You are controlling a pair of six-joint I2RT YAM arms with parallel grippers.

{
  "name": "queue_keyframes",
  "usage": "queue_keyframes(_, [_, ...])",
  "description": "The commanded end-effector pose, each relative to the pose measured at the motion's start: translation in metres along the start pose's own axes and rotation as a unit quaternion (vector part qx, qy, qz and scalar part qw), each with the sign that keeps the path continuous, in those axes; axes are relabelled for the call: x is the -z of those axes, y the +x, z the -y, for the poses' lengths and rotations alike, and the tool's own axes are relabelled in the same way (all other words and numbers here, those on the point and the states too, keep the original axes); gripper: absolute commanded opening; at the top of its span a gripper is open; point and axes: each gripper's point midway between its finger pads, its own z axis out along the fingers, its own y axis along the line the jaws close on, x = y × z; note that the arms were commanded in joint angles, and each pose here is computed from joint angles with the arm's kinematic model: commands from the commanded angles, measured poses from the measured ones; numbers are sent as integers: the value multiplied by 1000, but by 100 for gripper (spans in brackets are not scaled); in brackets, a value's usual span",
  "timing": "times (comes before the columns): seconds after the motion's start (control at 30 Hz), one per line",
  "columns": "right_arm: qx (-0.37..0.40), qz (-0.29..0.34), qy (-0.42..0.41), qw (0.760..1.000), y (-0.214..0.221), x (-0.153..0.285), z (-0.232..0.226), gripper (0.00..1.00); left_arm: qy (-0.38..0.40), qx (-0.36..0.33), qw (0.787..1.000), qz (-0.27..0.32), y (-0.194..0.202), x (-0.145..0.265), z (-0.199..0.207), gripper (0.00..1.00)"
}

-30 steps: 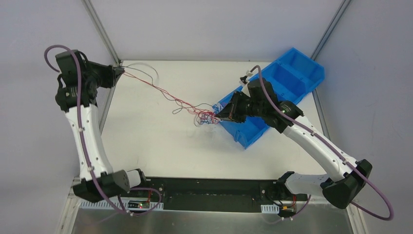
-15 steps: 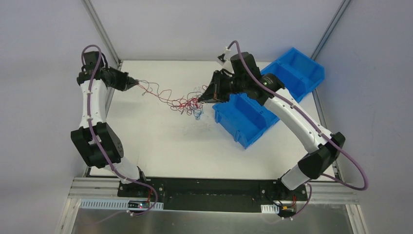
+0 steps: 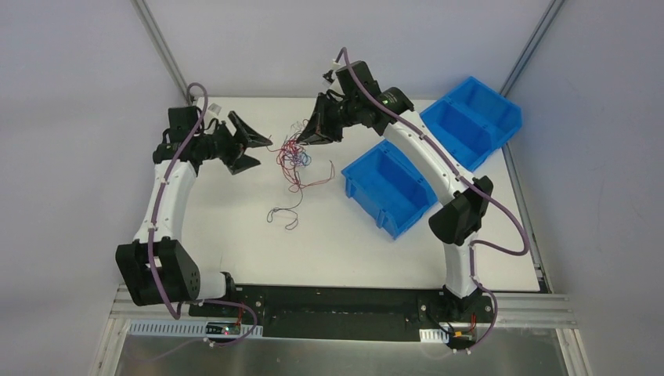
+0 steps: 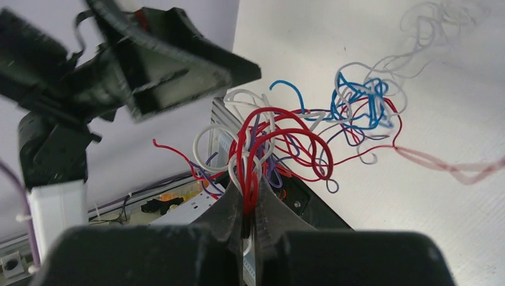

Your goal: Untangle the cables

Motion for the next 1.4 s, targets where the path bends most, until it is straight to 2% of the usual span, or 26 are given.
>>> queue_keyframes(0.0, [-21, 5, 10, 1000, -4, 2, 3, 3, 103, -69, 992, -23, 29, 4, 59, 79])
queue_keyframes(0.13, [-22, -1, 8, 1000, -3, -2, 7, 3, 154, -59, 986, -5, 27, 11, 92, 81])
queue_keyframes(0.17, [-21, 0, 3, 1000, -3, -1, 4, 3, 158, -66, 985, -7, 30, 12, 96, 88])
queue_keyframes(0.2, [-23, -1, -2, 1000, -4, -2, 3, 3, 159, -65, 985, -12, 33, 11, 97, 90])
queue_keyframes(0.33, [-32, -3, -28, 999, -9, -4, -5, 4, 163, -67, 984, -9, 46, 13, 98, 90])
queue_keyframes(0.5, [-37, -11, -65, 997, -12, -8, -18, 4, 164, -65, 984, -22, 55, 6, 104, 85])
queue_keyframes(0.57, [-36, -10, -82, 996, -16, -6, -24, 5, 160, -63, 985, -25, 55, 0, 105, 75])
queue_keyframes(0.6, [-38, -9, -85, 996, -17, -5, -25, 6, 160, -61, 985, -25, 54, -1, 106, 66])
queue_keyframes(0.67, [-45, -2, -82, 996, -22, 1, -19, 7, 156, -55, 986, -13, 49, 0, 108, 36])
queue_keyframes(0.73, [-55, 16, -72, 996, -31, 11, -7, 14, 158, -49, 986, 5, 43, 7, 111, 2])
queue_keyframes(0.8, [-66, 41, -53, 996, -41, 24, 12, 25, 161, -40, 986, 21, 35, 16, 113, 0])
queue_keyframes(0.87, [-76, 60, -37, 995, -50, 36, 28, 27, 158, -34, 986, 43, 27, 27, 115, 0])
queue_keyframes(0.9, [-79, 67, -28, 994, -53, 41, 36, 25, 158, -27, 985, 59, 22, 34, 116, 0])
queue_keyframes(1.03, [-90, 89, 15, 992, -61, 53, 67, 0, 156, 12, 979, 130, -4, 68, 118, 0])
queue_keyframes(1.13, [-98, 98, 35, 990, -65, 56, 83, 0, 166, -2, 975, 147, -11, 88, 137, 0])
queue_keyframes(1.23, [-87, 83, 10, 993, -66, 54, 73, 0, 182, -7, 973, 141, -10, 97, 153, 0])
queue_keyframes(1.27, [-80, 76, -11, 994, -66, 52, 63, 12, 184, -7, 973, 140, -11, 99, 155, 0])
queue_keyframes(1.33, [-62, 73, -47, 994, -64, 50, 42, 52, 189, -4, 973, 136, -10, 100, 158, 0])
queue_keyframes(1.37, [-51, 72, -56, 995, -62, 47, 34, 65, 193, -3, 972, 134, -9, 102, 161, 0])
